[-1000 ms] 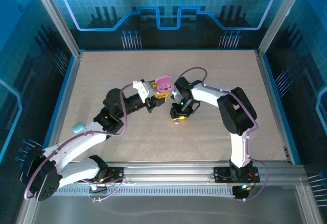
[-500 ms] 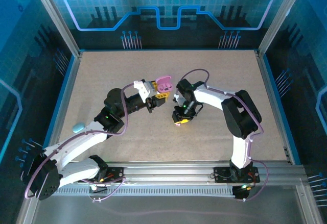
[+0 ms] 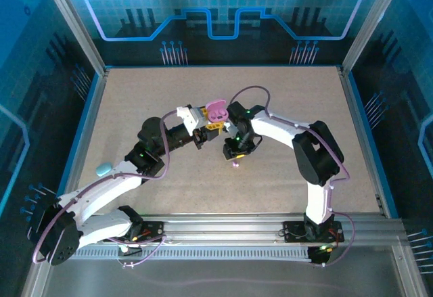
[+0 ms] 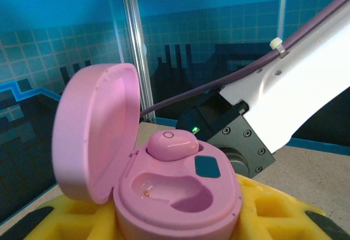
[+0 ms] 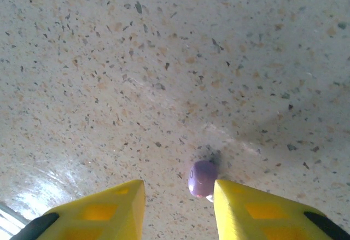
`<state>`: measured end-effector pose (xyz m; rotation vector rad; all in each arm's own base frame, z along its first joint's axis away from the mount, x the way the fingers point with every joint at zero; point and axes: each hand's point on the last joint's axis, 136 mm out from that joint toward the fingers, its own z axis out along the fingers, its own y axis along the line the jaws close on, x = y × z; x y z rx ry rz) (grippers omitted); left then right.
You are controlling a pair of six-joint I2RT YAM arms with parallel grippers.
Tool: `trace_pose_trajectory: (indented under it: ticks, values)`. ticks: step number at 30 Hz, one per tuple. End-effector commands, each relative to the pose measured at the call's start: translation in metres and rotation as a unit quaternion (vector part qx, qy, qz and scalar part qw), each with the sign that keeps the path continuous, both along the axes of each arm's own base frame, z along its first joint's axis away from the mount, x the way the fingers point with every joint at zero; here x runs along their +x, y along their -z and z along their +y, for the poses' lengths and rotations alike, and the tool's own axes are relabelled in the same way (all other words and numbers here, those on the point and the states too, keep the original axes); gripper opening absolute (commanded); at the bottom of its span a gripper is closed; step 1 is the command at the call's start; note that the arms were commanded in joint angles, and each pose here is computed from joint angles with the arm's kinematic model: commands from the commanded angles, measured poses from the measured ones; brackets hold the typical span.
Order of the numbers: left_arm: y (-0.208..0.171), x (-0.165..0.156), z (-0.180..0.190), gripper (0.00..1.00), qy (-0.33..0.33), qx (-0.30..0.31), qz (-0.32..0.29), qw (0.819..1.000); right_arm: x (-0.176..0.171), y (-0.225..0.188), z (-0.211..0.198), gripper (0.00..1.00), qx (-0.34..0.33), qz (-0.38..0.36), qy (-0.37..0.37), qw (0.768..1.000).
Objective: Insert the wireless bluetooth earbuds into the charging case
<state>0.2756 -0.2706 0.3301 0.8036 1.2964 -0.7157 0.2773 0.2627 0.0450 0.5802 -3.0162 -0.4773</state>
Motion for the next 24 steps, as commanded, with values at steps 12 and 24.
trace_pose_trajectory:
  ticks: [12, 24]
  values:
    - [-0.012, -0.006, 0.004, 0.34, -0.005, -0.009, -0.027, 1.0, -0.013, 0.025, -0.003, 0.34, -0.066, 0.025, -0.037, 0.997]
    - [-0.01, -0.006, 0.004, 0.34, -0.004, -0.007, -0.023, 1.0, -0.017, 0.032, -0.008, 0.28, -0.086, 0.038, -0.039, 0.995]
